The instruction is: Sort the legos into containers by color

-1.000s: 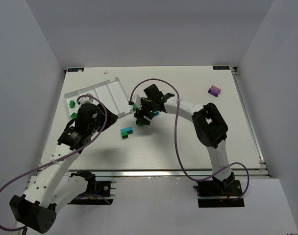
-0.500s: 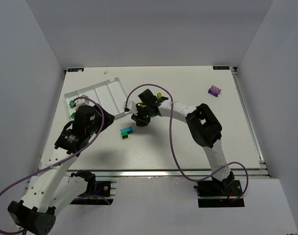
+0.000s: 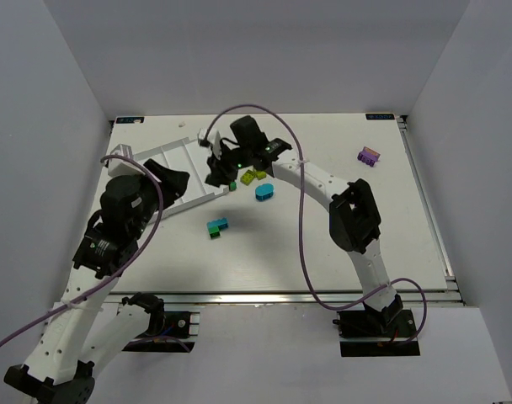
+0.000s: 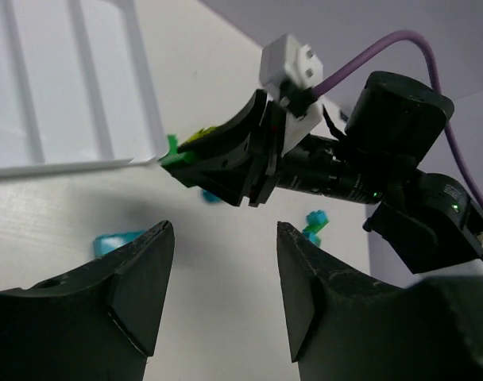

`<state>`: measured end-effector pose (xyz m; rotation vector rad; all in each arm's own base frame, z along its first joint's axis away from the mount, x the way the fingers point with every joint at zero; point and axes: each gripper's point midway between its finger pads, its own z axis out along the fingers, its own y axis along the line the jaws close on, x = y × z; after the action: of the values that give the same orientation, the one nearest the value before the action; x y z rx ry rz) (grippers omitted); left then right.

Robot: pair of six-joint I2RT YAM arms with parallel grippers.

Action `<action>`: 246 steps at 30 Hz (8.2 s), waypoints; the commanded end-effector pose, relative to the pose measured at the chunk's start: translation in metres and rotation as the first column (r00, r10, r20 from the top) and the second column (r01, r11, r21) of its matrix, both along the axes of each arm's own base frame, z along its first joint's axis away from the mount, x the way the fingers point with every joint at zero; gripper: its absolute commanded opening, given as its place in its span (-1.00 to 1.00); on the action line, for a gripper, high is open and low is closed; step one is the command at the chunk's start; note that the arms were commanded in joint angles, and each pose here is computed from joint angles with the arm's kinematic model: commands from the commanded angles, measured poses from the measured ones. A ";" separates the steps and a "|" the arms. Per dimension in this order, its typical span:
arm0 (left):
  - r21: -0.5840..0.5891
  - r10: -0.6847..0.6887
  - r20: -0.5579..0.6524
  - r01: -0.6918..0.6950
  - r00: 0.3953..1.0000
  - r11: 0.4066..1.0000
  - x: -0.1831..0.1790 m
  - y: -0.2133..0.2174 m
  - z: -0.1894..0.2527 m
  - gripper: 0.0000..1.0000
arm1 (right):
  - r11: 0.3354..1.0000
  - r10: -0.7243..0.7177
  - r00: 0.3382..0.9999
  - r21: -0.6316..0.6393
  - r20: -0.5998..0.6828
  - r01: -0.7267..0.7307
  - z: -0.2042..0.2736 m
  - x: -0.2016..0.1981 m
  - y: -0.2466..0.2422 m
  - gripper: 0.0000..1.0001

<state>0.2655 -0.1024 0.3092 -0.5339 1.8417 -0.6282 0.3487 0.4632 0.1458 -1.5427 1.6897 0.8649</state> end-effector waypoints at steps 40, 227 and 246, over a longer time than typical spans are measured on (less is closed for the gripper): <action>-0.075 0.025 0.138 -0.015 0.990 0.997 -0.035 0.016 0.069 0.31 | 0.655 -0.184 0.977 0.755 0.111 0.038 0.037 -0.058 0.248 -1.00; 0.225 -0.609 -0.129 0.622 0.782 0.750 0.006 -0.138 -0.166 -0.76 | 0.882 -0.435 0.460 -0.262 -0.774 0.391 -0.012 -0.094 -0.099 0.20; 0.241 -0.594 -0.172 0.618 0.786 0.748 -0.006 -0.125 -0.178 -0.77 | 0.908 -0.297 0.415 -0.119 -0.860 0.402 0.016 -0.066 -0.096 -1.00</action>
<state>0.2598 -0.2264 0.1125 0.2628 2.2065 -0.7312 0.2609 0.3690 0.1447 -0.5512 2.5735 1.5576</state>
